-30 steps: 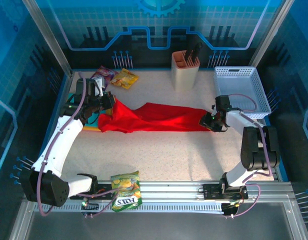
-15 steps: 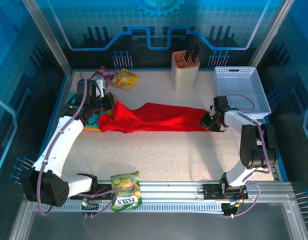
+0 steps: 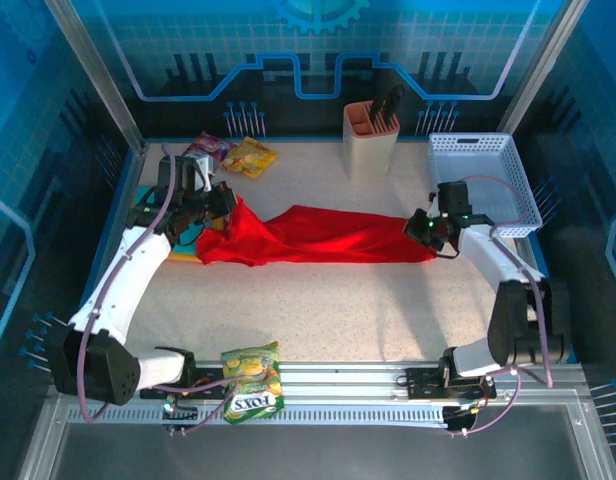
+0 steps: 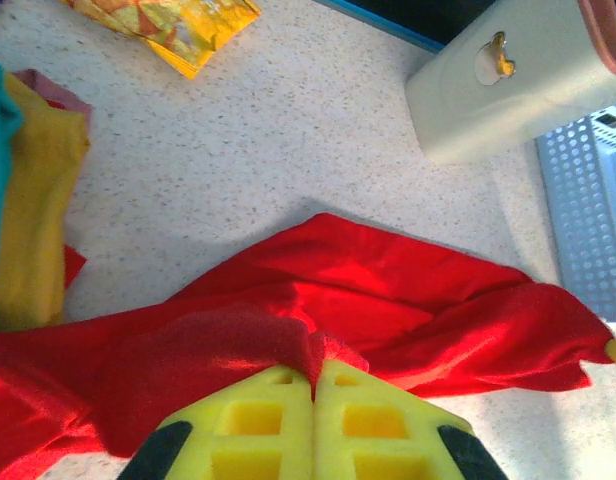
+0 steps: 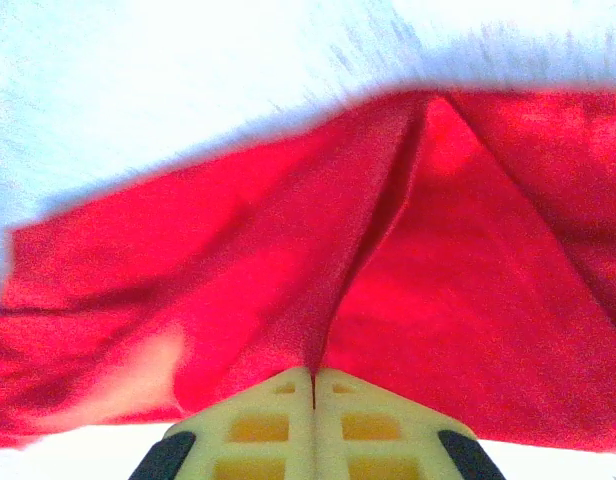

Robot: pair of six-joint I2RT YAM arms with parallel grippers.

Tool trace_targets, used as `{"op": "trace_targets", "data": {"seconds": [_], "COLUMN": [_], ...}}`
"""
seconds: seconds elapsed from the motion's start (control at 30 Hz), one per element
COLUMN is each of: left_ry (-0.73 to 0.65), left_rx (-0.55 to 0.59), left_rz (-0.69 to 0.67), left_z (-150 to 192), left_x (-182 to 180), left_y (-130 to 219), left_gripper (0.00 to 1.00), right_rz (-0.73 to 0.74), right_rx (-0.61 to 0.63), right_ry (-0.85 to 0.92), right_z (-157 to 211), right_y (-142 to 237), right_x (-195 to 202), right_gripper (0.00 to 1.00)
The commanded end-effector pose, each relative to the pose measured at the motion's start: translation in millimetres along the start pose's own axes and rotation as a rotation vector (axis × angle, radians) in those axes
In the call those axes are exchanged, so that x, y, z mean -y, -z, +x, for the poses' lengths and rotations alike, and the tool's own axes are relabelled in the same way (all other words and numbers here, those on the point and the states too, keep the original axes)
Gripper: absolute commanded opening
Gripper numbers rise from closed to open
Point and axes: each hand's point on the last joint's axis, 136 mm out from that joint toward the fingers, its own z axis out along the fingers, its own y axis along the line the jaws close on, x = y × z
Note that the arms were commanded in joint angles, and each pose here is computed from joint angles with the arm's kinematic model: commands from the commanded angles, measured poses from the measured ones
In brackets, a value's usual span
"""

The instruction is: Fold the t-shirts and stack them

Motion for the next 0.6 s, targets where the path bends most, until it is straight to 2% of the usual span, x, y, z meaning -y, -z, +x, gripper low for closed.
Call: {"op": "trace_targets", "data": {"seconds": [0.0,0.17,0.33,0.47,0.57], "left_ry": [0.009,-0.072,-0.11,-0.12,-0.169], "left_rx": [0.04,0.108,0.203,0.253,0.321], "left_rz": [0.102,0.147,0.19,0.275,0.328], "left_z": [-29.6,-79.3,-152.6,-199.2,-230.6], "left_x": [28.8,53.5,67.7,88.3,111.9], "left_y": [-3.6,-13.9,-27.9,-30.9,-16.5], "left_gripper": [0.0,0.01,0.0,0.0,0.0], "right_rz": [-0.125,-0.286,-0.429,-0.504,-0.56], "right_rx": [0.24,0.471,0.635,0.743,0.829], "right_ry": [0.0,-0.072,-0.092,-0.091,-0.061], "right_z": [-60.7,-126.1,-189.6,-226.6,-243.5], "right_y": [46.1,92.1,130.7,155.2,180.7], "right_x": [-45.2,-84.3,-125.4,-146.1,-160.8], "right_gripper": [0.0,0.0,0.0,0.0,0.0]}}
